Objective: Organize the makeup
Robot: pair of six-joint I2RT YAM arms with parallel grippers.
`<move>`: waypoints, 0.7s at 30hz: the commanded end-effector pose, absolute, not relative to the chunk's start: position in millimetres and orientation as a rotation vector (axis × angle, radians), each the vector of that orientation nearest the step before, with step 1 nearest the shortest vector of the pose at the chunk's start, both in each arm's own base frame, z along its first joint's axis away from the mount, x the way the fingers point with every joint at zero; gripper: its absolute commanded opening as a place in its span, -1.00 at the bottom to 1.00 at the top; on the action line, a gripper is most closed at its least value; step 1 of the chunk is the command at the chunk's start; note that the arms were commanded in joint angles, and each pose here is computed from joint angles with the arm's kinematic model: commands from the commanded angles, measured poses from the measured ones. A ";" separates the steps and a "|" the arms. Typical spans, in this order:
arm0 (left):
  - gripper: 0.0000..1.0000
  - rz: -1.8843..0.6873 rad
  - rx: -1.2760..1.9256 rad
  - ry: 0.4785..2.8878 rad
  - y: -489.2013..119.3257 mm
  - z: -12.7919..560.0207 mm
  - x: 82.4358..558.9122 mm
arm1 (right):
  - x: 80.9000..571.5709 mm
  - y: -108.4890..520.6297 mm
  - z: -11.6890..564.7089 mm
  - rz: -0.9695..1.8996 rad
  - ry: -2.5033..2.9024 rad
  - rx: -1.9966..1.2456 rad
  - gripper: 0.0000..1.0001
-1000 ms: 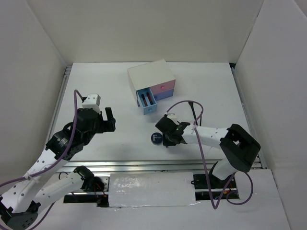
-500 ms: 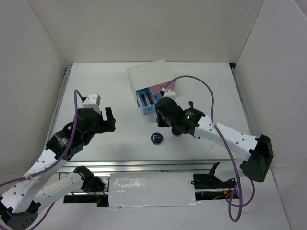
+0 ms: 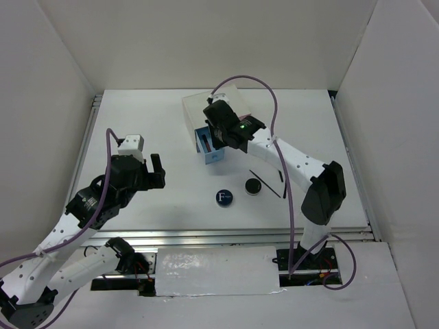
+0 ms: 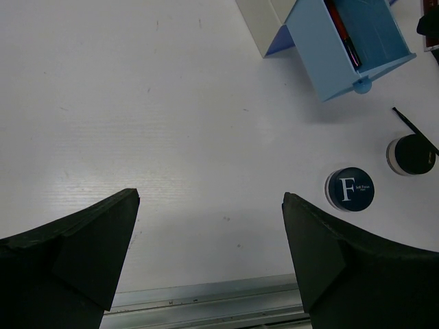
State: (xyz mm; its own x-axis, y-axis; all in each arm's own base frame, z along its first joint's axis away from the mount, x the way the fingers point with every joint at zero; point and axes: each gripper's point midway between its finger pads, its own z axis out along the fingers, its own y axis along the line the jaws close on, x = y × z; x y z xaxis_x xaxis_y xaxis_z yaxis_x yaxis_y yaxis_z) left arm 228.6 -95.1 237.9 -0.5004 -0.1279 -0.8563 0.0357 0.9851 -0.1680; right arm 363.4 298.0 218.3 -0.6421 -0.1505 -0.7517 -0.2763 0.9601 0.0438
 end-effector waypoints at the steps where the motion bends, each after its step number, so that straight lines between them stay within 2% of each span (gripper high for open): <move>1: 0.99 -0.193 -0.050 2.070 -95.7 240.1 230.7 | 369.6 300.2 218.8 0.190 2.275 -0.383 -0.77; 12: 0.99 -0.197 -0.034 2.080 -98.4 237.6 231.2 | 382.7 311.8 194.6 0.188 2.301 -0.417 -0.76; 15: 0.99 -0.196 -0.031 2.083 -99.0 237.1 231.7 | 383.4 312.1 192.0 0.182 2.305 -0.418 -0.66; 21: 0.99 -0.198 -0.027 2.087 -100.1 236.0 231.8 | 388.5 310.6 191.4 0.174 2.308 -0.418 -0.59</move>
